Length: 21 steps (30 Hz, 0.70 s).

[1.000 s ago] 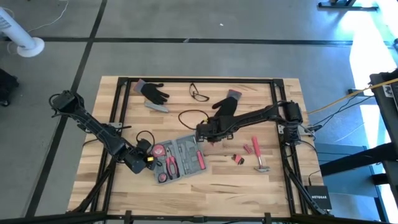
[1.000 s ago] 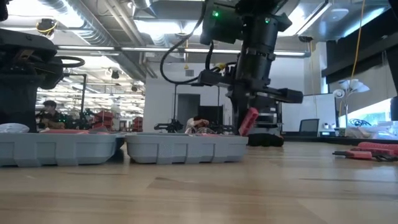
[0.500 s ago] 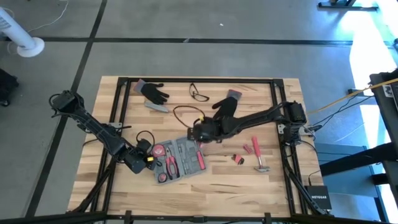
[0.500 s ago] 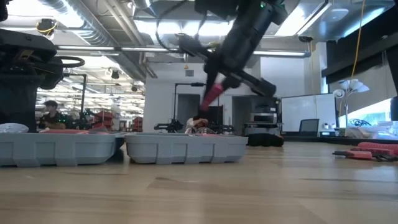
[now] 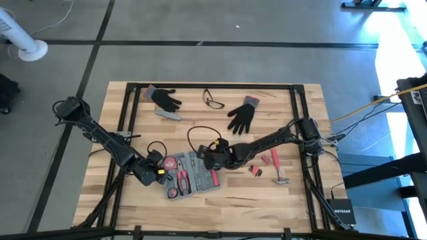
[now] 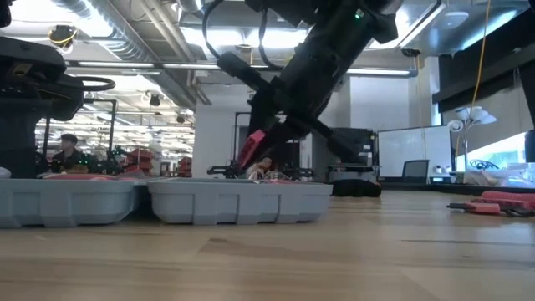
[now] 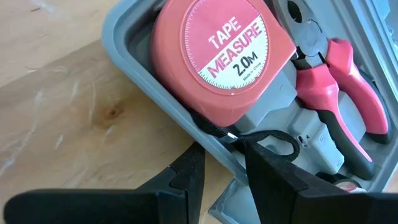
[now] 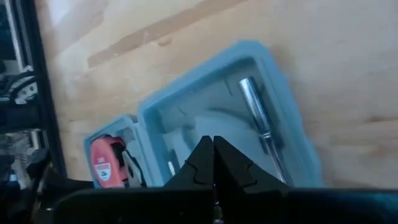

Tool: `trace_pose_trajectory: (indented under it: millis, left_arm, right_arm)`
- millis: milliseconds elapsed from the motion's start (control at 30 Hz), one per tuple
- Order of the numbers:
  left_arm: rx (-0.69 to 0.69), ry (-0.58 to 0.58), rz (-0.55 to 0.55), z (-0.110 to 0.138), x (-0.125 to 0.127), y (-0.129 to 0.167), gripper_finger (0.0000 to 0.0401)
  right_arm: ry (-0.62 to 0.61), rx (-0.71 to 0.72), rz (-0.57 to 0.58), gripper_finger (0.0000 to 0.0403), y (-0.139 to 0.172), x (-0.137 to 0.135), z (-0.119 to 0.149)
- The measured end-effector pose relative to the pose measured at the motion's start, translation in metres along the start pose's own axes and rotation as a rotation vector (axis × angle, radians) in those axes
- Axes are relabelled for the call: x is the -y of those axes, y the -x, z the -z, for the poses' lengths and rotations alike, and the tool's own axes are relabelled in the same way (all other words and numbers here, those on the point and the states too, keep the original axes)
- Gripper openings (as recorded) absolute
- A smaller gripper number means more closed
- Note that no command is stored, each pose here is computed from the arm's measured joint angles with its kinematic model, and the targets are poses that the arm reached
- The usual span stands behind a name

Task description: Prefit tool cases

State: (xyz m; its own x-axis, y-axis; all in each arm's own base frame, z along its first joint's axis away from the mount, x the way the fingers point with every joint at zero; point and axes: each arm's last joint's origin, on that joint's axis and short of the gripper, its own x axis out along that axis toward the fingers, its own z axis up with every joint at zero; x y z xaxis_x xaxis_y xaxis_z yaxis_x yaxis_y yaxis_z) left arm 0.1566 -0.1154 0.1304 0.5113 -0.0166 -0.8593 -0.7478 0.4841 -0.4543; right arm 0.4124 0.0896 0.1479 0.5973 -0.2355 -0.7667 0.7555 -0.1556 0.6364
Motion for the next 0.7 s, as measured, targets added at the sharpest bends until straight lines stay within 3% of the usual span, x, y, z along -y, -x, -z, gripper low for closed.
trace_pose_trajectory:
  millis: [533,700]
  left_arm:
    - [-0.001,0.004,-0.003,0.0,-0.0002,-0.0001,0.0106]
    - [0.0,0.0,-0.004,0.0,-0.0004,-0.0001,0.0106]
  right_arm:
    - [0.021,0.05,0.016,0.0002,0.002,0.0084,0.0084]
    - [0.044,0.051,0.015,0.0033,0.002,0.0083,0.0084]
